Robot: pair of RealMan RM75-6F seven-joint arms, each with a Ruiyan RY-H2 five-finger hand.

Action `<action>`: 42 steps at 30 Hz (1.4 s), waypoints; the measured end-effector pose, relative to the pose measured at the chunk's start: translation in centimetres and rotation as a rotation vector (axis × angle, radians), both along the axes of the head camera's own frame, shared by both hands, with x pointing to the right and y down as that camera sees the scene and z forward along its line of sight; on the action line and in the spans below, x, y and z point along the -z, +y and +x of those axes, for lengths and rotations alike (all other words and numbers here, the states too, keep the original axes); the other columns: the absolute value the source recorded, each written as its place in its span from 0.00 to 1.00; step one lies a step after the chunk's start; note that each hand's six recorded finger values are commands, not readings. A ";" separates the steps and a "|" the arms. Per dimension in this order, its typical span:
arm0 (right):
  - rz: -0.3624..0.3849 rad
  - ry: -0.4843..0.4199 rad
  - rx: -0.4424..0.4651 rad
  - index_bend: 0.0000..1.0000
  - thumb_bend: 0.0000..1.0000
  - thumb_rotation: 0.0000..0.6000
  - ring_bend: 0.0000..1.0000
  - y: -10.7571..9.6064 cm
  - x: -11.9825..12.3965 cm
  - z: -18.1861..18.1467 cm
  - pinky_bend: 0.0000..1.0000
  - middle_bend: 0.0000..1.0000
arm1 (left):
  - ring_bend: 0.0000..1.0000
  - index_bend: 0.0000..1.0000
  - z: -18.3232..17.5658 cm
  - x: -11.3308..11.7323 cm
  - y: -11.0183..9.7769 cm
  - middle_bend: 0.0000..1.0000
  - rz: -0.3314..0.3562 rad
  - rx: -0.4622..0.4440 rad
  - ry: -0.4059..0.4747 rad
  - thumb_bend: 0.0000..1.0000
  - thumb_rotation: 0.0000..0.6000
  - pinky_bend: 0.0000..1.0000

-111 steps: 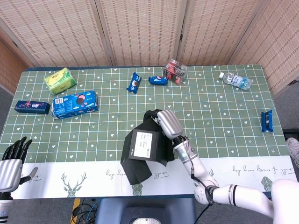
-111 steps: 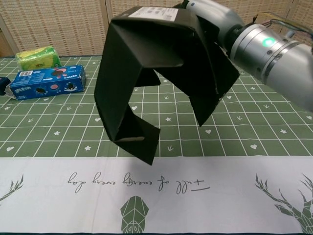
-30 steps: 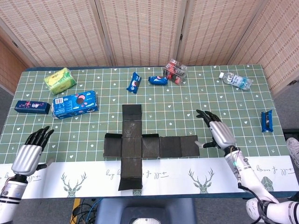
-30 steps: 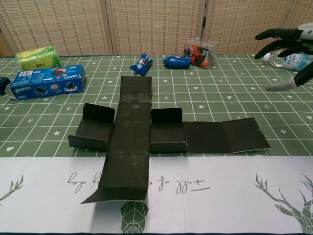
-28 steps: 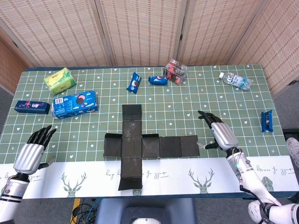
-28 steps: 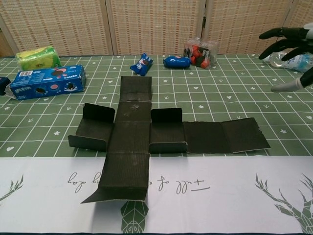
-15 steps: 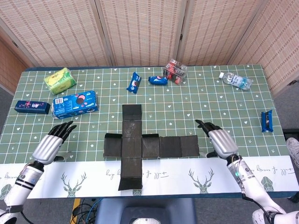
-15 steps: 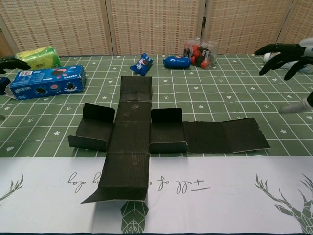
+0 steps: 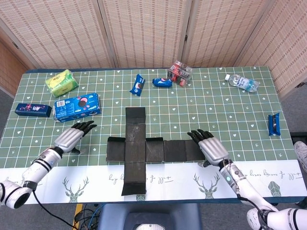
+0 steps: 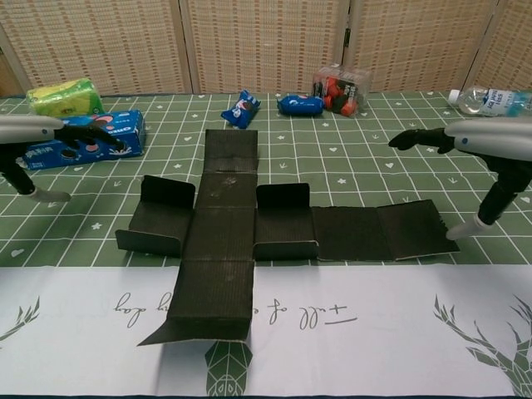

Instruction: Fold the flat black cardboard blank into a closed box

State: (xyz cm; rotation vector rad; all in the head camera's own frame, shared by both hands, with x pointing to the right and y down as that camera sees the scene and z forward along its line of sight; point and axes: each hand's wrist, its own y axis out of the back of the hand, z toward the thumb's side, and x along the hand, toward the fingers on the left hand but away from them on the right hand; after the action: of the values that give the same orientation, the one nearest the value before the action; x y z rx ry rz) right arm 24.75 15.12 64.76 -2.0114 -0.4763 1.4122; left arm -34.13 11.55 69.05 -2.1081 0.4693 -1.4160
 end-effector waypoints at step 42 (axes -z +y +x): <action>-0.019 0.206 0.137 0.00 0.13 1.00 0.00 -0.1 -5.9 0.4 0.04 0.00 | 0.05 0.17 6.3 -3.8 -0.5 0.09 -0.268 0.008 0.081 0.39 1.00 0.10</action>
State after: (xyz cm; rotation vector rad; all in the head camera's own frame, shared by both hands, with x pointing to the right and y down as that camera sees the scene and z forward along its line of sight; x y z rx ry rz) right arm 25.17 15.05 70.64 -1.8499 -0.2317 1.5229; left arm -27.83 11.02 72.84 -2.3851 0.3334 -1.4707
